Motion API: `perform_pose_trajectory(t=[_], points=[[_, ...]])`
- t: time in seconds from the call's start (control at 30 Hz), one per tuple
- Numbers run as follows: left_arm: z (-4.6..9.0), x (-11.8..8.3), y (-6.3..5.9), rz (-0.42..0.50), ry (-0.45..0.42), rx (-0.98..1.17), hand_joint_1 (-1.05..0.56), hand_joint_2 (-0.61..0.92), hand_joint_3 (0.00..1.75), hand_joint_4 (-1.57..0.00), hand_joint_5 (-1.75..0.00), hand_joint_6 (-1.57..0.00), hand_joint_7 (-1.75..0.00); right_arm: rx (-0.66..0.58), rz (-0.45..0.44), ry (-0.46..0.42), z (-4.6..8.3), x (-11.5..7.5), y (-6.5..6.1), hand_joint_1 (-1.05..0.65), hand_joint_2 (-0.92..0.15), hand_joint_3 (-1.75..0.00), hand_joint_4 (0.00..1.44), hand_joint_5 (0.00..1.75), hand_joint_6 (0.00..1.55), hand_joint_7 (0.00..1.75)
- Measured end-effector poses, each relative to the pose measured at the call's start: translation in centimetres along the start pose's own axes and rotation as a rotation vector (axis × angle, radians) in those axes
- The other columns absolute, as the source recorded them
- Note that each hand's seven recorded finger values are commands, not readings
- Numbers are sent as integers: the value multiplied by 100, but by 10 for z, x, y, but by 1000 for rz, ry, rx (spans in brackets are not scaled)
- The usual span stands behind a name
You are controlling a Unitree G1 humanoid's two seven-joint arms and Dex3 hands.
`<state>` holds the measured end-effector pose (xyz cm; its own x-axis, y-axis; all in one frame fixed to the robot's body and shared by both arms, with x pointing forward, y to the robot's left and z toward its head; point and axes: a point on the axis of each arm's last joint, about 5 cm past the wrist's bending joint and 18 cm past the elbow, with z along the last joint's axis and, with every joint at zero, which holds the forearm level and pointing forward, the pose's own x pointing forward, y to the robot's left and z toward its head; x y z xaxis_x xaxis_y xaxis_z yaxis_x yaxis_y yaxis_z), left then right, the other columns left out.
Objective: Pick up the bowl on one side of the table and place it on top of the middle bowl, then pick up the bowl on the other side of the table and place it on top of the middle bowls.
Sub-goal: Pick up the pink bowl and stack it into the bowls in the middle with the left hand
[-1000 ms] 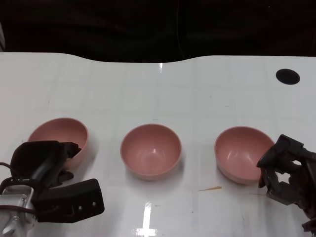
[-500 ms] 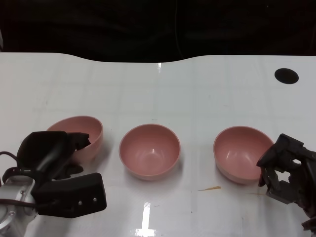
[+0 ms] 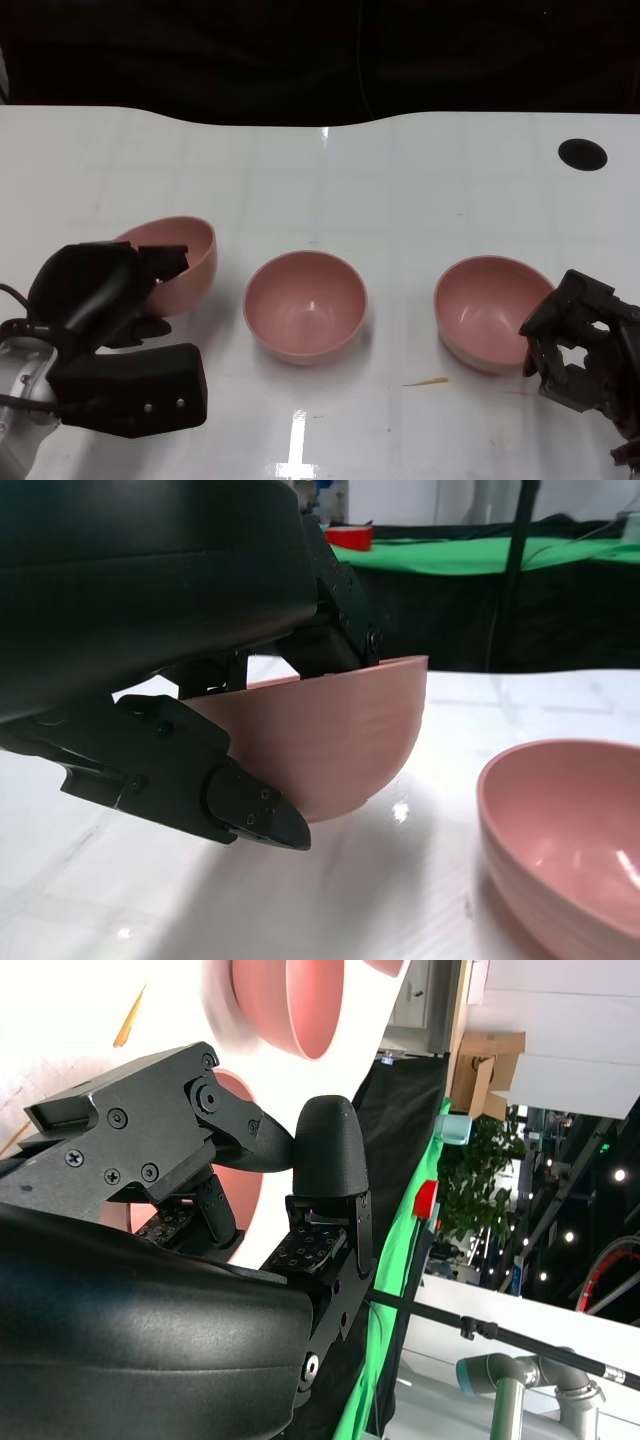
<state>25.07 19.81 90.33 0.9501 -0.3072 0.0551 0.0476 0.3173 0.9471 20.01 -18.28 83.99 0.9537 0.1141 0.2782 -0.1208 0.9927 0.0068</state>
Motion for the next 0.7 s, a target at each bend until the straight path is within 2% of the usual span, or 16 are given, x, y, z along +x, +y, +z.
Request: perform_pose_trajectory(t=[0.17, 0.4, 0.5, 0.63, 0.7], points=[[10, 0, 15, 18, -44, 22, 0, 91, 16, -76, -175, -64, -169, 3, 3, -1, 0, 0, 0, -13, -67, -96, 82, 172, 75, 139], [30, -1, 38, 42, -147, 39, -4, 91, 15, -75, -175, -62, -171, 6, 2, -1, 0, 0, 0, -11, -68, -95, 81, 171, 75, 138], [41, -3, 47, 40, -177, 46, -7, 90, 11, -72, -175, -71, -151, 8, 3, -1, 0, 0, 0, -12, -68, -94, 81, 171, 75, 137], [50, -6, 51, 49, -210, 56, -4, 87, 8, -73, -175, -73, -147, 8, 4, -1, 0, 0, 0, -13, -67, -94, 81, 171, 76, 137], [54, -7, 52, 60, -241, 53, -4, 89, 8, -73, -175, -71, -151, 8, 4, -1, 0, 0, 0, -13, -67, -95, 81, 171, 76, 137]])
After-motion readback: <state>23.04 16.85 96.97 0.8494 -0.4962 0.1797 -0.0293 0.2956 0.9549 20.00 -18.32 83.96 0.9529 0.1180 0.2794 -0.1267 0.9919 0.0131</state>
